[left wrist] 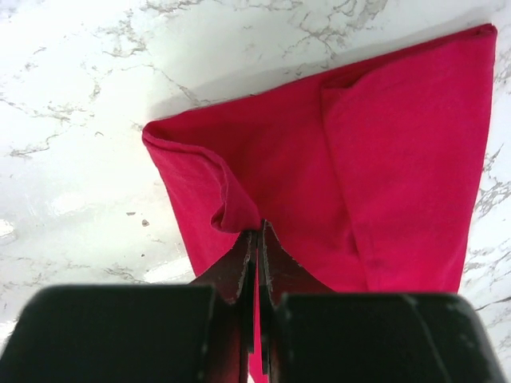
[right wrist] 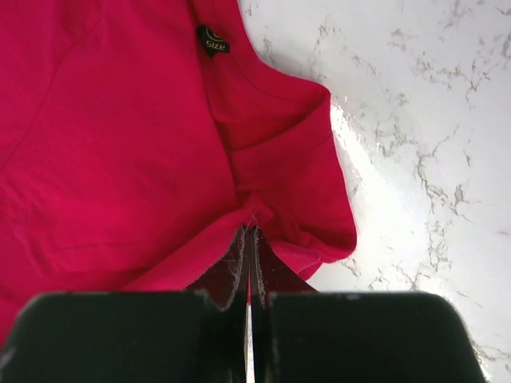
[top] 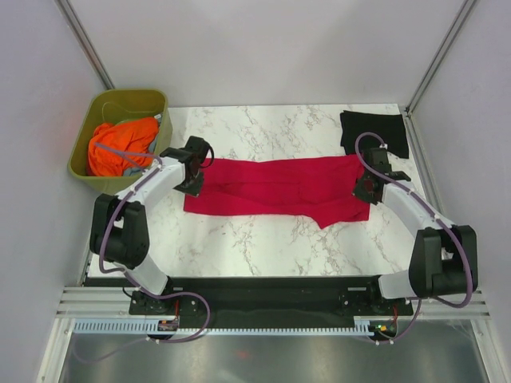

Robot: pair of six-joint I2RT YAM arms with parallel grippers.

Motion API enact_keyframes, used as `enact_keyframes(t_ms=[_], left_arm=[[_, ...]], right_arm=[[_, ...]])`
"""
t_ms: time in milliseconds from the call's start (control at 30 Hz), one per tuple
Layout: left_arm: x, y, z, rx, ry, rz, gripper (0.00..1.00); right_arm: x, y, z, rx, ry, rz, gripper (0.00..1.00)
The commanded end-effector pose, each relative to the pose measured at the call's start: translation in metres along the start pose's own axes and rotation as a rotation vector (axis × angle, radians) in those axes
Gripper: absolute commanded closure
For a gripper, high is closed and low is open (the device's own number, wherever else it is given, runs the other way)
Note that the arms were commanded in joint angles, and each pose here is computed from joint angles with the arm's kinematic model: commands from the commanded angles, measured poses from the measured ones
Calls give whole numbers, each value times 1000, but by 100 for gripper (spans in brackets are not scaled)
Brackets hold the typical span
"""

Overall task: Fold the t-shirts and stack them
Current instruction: Fold the tshirt

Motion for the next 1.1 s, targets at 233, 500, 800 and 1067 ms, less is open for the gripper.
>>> enact_keyframes(t_ms=[233,500,800,1067], left_arm=[[-5,-4,-22,145,-72,-71,98],[-11,-17,-23,145,-69,-75,98],[-22,-21,-22,142,-74,-102,98],[-26,-26,-28,148,-101,-108,98]], right_arm=[[-26,11,-23,-13,18,14,100],[-36,14,-35,-54,60,1,100],[-41,27,-44,-72,73,-15,98],[-48,35,-49,-101,91,-12,98]])
Point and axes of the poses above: each gripper's point midway between its finger pads, its own x axis back along the fingers, its own y axis along the line the jaws close on, z = x × y, the point moved 6 cm from there along x, back along the fingers, and after that the axes turned 13 degrees about -x, right-handed, at the moved point
